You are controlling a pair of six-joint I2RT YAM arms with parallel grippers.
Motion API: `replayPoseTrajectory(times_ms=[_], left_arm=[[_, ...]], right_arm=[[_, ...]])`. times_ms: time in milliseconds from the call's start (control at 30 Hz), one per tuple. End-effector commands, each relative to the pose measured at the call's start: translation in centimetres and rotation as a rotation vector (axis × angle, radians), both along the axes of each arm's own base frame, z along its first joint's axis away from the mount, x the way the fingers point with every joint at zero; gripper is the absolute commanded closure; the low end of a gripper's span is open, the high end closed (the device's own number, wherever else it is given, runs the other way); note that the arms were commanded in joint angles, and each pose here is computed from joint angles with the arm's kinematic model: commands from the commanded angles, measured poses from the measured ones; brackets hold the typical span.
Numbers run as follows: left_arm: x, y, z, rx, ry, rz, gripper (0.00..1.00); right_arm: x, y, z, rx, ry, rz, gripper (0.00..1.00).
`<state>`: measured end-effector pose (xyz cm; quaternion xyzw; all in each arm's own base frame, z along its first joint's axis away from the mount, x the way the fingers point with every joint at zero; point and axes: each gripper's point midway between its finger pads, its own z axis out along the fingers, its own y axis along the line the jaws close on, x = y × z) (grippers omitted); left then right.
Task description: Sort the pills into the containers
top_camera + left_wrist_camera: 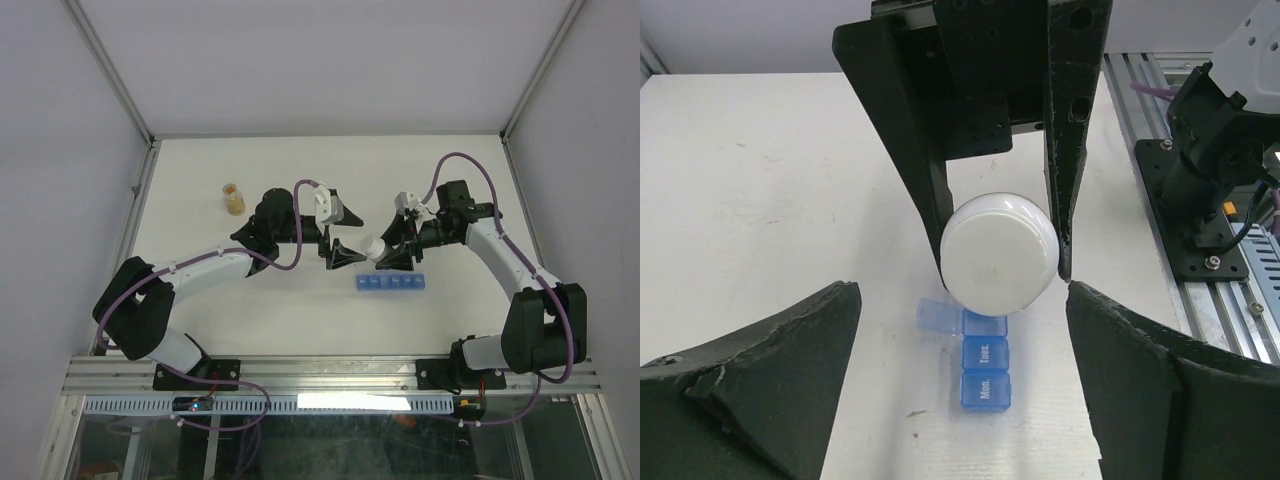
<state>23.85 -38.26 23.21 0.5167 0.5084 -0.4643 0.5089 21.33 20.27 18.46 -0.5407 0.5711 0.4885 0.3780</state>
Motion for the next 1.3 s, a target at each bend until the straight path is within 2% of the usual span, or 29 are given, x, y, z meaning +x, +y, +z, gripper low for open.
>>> replayPoseTrajectory(times_ms=[0,567,800,1100,1267], left_arm=[[-0.5,-0.7,2.9,-0.070,-0.070,-0.060,0.18],[-1.3,-1.1,3.4,-0.107,-0.016,-0.120,0.42],[-1.5,-1.2,3.5,-0.121,0.024,-0.117,0.67],[-1.8,-1.1,3.1,-0.125,0.152,-0.008,0.87],[-1.6,-1.5,3.1,-0.133,0.275,0.087,1.00]], right_arm=[[0.3,0.6,1.9,0.045,-0.061,0.030,1.00],[0.3,0.7,1.7,0.039,-0.056,0.033,1.00],[0.3,0.7,1.6,0.038,-0.054,0.034,1.00],[0.3,0.7,1.6,0.037,-0.052,0.033,1.00],[0.3,0.7,1.6,0.039,-0.051,0.034,1.00]])
